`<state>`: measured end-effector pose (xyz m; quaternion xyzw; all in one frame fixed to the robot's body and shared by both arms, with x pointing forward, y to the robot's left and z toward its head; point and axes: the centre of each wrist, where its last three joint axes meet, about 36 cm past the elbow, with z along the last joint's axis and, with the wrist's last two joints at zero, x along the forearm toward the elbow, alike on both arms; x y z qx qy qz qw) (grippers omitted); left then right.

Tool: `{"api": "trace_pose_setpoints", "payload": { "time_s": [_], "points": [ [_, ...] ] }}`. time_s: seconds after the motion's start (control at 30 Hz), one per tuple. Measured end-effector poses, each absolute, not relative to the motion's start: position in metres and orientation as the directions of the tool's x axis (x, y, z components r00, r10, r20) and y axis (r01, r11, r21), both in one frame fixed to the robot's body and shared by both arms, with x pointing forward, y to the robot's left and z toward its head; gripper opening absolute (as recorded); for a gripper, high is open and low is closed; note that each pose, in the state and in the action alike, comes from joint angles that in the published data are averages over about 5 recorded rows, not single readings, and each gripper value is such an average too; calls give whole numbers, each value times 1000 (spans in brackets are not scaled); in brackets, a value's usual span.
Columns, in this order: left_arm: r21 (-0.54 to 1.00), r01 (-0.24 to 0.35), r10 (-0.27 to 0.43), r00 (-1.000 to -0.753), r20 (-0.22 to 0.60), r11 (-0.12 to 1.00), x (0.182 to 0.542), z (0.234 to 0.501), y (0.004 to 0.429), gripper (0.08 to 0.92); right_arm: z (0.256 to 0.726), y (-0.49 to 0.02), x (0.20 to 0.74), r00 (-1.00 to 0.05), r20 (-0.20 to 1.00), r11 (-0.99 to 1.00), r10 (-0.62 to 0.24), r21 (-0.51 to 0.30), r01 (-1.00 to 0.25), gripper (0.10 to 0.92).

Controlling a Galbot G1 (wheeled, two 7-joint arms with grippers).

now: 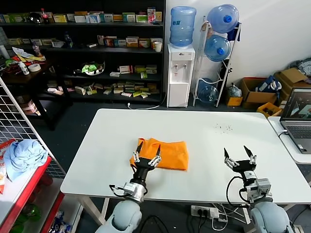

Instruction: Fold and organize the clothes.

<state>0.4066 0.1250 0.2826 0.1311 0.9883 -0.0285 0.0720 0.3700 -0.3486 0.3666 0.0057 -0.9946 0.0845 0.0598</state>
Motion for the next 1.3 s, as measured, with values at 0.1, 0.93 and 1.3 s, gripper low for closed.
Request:
{"api": "trace_pose_setpoints", "payload": {
  "time_s": [0.1, 0.93, 1.3],
  "points": [
    [41, 206, 210, -966, -149, 978, 403, 276, 169, 823, 363, -347, 371, -995, 101, 988, -15, -153, -30, 823],
    [261, 111, 144, -983, -110, 959, 387, 298, 275, 823, 370, -344, 374, -998, 58, 990, -19, -136, -27, 823],
    [262, 146, 169, -983, -70, 954, 384, 311, 273, 823, 371, -339, 375, -996, 87, 990, -9, -137, -21, 823]
  ]
}}
